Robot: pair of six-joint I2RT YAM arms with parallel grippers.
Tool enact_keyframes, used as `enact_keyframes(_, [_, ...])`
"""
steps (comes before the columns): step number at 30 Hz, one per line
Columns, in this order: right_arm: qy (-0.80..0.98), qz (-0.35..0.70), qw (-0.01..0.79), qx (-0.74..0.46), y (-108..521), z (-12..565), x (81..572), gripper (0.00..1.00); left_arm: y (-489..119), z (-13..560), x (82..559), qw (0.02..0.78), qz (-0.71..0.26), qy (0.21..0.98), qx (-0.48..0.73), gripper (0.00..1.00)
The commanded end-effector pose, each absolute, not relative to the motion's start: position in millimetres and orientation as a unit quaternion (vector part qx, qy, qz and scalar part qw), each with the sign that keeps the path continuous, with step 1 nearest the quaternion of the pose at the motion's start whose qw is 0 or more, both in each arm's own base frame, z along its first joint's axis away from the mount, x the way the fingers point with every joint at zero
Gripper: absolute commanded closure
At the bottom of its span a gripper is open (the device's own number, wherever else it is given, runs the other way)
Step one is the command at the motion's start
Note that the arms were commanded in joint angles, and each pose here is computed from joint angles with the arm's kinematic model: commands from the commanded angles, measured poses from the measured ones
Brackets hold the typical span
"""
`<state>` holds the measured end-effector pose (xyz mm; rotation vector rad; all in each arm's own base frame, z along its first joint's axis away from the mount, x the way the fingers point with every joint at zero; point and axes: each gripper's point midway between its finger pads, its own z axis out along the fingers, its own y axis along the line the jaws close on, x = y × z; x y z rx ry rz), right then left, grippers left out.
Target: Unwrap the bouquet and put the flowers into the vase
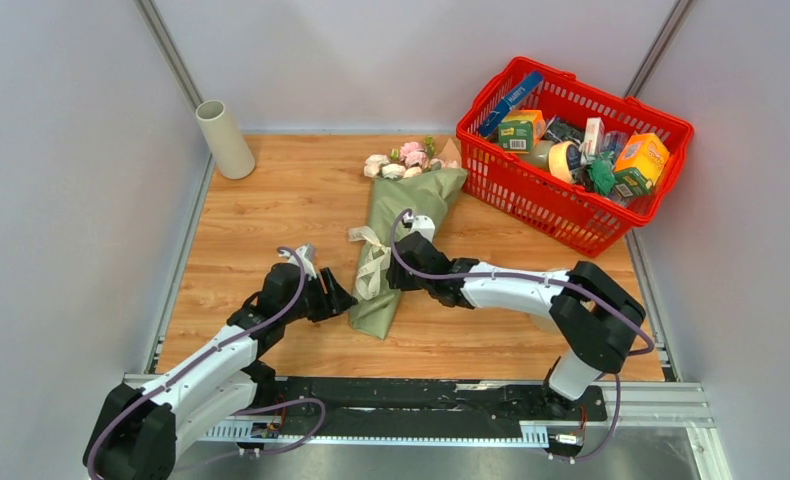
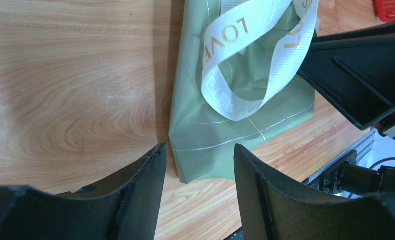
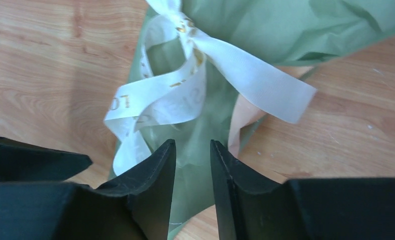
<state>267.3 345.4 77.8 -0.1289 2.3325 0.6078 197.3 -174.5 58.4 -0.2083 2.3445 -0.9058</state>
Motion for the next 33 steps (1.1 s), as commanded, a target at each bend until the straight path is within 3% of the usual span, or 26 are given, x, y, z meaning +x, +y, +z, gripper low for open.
enact_keyframes(1, [0.896, 0.221, 0.386, -0.005, 323, 88, 272, 0.64, -175, 64, 205, 0.323, -0.346, 0.877, -0.081, 0.40])
enact_keyframes(15, [0.846, 0.216, 0.485, -0.050, 282, 149, 307, 0.63, -186, 53, 210, 0.303, -0.356, 0.881, -0.072, 0.42])
enact_keyframes(21, [0.823, 0.254, 0.490, -0.133, 282, 145, 302, 0.61, -196, 54, 209, 0.298, -0.368, 0.879, -0.060, 0.42])
enact_keyframes(33, [0.815, 0.247, 0.505, -0.141, 265, 108, 298, 0.61, -206, 41, 208, 0.278, -0.362, 0.888, -0.056, 0.42])
